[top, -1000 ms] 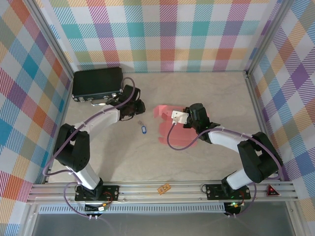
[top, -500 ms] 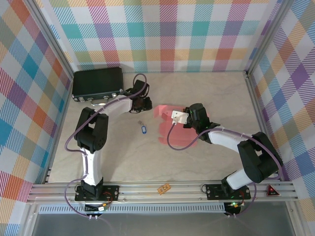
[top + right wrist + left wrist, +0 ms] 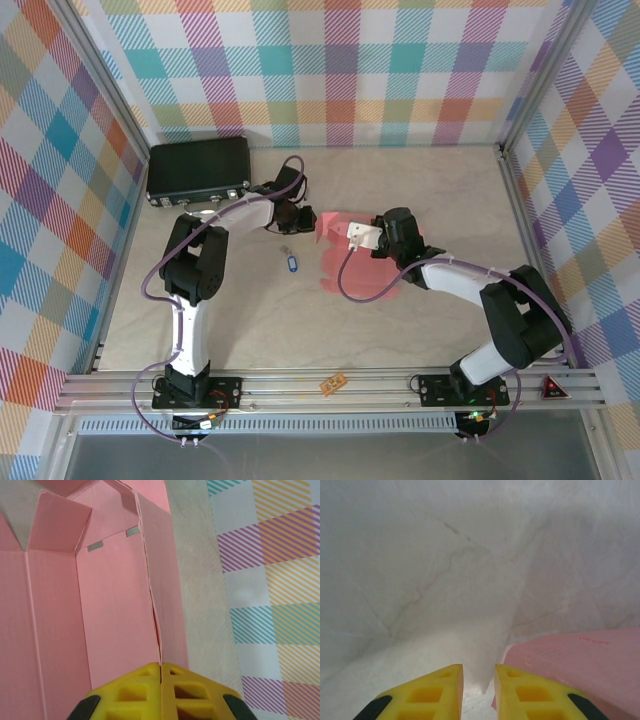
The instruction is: Fold the paper box
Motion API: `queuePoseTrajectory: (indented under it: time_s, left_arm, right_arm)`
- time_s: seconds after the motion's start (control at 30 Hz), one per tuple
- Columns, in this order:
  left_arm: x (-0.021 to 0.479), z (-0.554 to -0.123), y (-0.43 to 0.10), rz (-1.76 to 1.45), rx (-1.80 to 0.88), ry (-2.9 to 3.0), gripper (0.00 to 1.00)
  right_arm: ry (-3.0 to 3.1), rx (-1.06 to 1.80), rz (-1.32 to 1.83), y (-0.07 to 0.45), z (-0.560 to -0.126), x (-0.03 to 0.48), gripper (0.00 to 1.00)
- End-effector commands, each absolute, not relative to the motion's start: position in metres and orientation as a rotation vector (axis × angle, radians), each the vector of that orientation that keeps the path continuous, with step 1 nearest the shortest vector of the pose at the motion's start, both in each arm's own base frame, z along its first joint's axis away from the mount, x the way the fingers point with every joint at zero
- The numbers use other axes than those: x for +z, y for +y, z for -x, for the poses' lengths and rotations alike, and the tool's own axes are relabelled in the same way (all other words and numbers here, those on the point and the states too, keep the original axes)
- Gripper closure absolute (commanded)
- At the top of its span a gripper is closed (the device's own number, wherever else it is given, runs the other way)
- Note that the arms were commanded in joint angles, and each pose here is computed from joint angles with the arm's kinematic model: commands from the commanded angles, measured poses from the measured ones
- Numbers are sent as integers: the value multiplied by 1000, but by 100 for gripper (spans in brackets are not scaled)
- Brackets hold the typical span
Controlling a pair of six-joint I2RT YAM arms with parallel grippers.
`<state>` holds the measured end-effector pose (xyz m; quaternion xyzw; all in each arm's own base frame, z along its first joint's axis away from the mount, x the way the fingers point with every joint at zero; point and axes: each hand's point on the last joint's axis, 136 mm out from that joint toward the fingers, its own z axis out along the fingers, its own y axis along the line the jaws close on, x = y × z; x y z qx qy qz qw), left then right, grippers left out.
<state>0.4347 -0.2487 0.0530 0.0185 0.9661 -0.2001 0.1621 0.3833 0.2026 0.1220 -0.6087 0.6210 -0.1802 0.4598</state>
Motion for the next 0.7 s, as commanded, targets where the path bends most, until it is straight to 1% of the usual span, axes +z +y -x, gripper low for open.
queuePoseTrajectory:
  time_s: [0.0,0.33,0.67]
  left_arm:
    - [71,-422,-261,-141,-691,2728,77]
    - [83,-415,-276,-228,-823,2668,77]
    - [91,-414,-288,-310,-884,2615,74]
  right_arm:
    - [1534,-433,1495,208,-388,125,100]
    - [1542,-429,1503,208,-388,122,100]
    - [1548,-427,1505,207,-386,121,100]
